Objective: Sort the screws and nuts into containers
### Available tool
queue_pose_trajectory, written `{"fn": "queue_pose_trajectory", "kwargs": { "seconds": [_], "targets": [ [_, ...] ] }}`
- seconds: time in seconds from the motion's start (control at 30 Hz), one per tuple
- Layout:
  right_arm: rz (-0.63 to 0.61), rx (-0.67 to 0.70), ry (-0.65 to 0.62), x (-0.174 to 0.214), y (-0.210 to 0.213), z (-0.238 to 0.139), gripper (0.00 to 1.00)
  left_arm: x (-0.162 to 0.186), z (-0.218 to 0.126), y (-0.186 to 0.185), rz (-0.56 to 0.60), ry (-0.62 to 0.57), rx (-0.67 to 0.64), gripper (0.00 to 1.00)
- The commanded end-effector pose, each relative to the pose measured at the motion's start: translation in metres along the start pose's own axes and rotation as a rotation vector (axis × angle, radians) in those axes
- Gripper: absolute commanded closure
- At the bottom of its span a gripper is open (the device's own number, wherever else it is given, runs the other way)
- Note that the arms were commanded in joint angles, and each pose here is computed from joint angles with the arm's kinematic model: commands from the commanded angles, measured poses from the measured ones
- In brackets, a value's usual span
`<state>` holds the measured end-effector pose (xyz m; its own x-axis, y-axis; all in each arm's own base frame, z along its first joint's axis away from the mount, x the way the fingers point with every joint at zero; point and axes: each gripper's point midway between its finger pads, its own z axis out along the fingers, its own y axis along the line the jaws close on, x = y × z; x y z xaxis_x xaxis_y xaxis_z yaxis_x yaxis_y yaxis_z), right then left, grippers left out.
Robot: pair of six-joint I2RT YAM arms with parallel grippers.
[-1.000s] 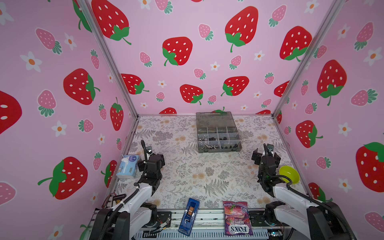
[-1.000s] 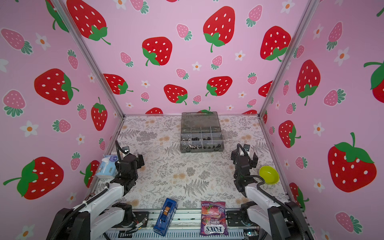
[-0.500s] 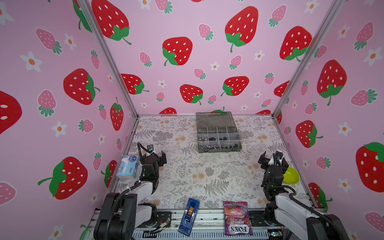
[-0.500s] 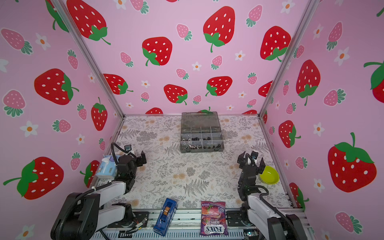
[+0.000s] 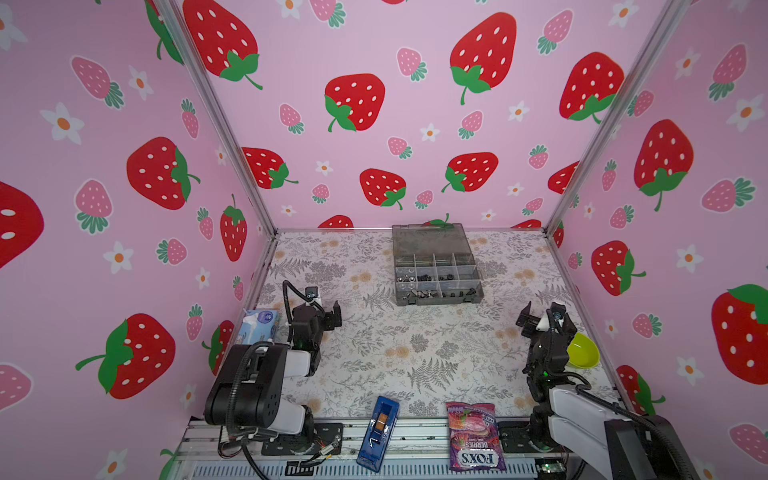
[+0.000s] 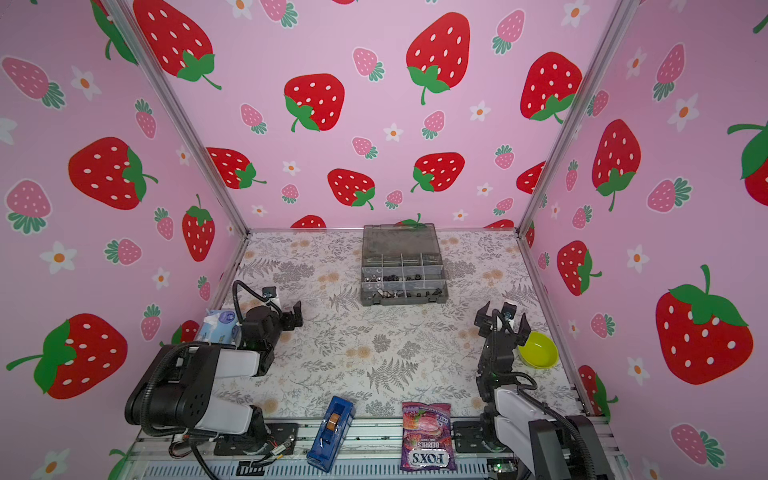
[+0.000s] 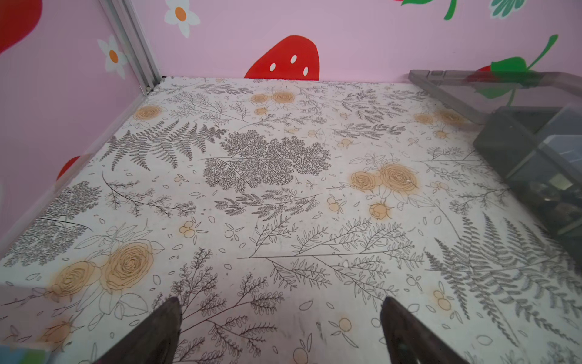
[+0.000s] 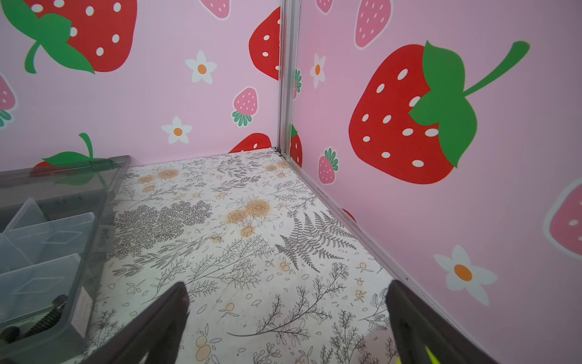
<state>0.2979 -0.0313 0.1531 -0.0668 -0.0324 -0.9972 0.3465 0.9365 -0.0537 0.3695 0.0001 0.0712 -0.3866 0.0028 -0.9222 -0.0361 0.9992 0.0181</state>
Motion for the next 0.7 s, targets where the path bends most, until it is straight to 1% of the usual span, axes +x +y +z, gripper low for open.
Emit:
{"fn": "queue_pose_trajectory", "kwargs": {
  "seconds": [0.0,0.07,0.1,0.17,0.27,0.37,0.4,0.47,0.67],
  "targets": [
    [0.013,-0.008,-0.051,-0.013,0.000,0.002,0.00,-0.028,0.011,-0.005,0.019,-0.064,0.032,0.01],
    [0.014,-0.020,-0.052,-0.013,0.002,0.004,0.00,-0.027,0.014,-0.012,0.040,-0.042,0.076,0.01],
    [0.016,-0.030,-0.055,-0.013,0.004,0.005,0.00,-0.026,0.017,-0.019,0.056,-0.018,0.121,0.01],
    [0.019,-0.043,-0.060,-0.012,0.007,0.006,0.00,-0.027,0.019,-0.021,0.022,-0.005,0.189,0.01],
    [0.018,-0.057,-0.064,-0.010,0.011,0.009,0.00,-0.027,0.021,-0.018,-0.016,0.011,0.222,0.01],
    [0.019,-0.074,-0.069,-0.008,0.015,0.012,0.00,-0.027,0.021,-0.017,-0.018,0.013,0.220,0.01],
    [0.020,-0.075,-0.075,-0.008,0.016,0.014,0.00,-0.027,0.023,-0.012,-0.027,0.018,0.189,0.01],
    [0.021,-0.085,-0.080,-0.009,0.019,0.018,0.00,-0.026,0.026,0.005,-0.062,0.032,0.083,0.01],
    [0.022,-0.093,-0.077,0.000,0.025,0.031,0.00,-0.026,0.027,0.006,-0.045,0.038,0.038,0.01]
  ]
}}
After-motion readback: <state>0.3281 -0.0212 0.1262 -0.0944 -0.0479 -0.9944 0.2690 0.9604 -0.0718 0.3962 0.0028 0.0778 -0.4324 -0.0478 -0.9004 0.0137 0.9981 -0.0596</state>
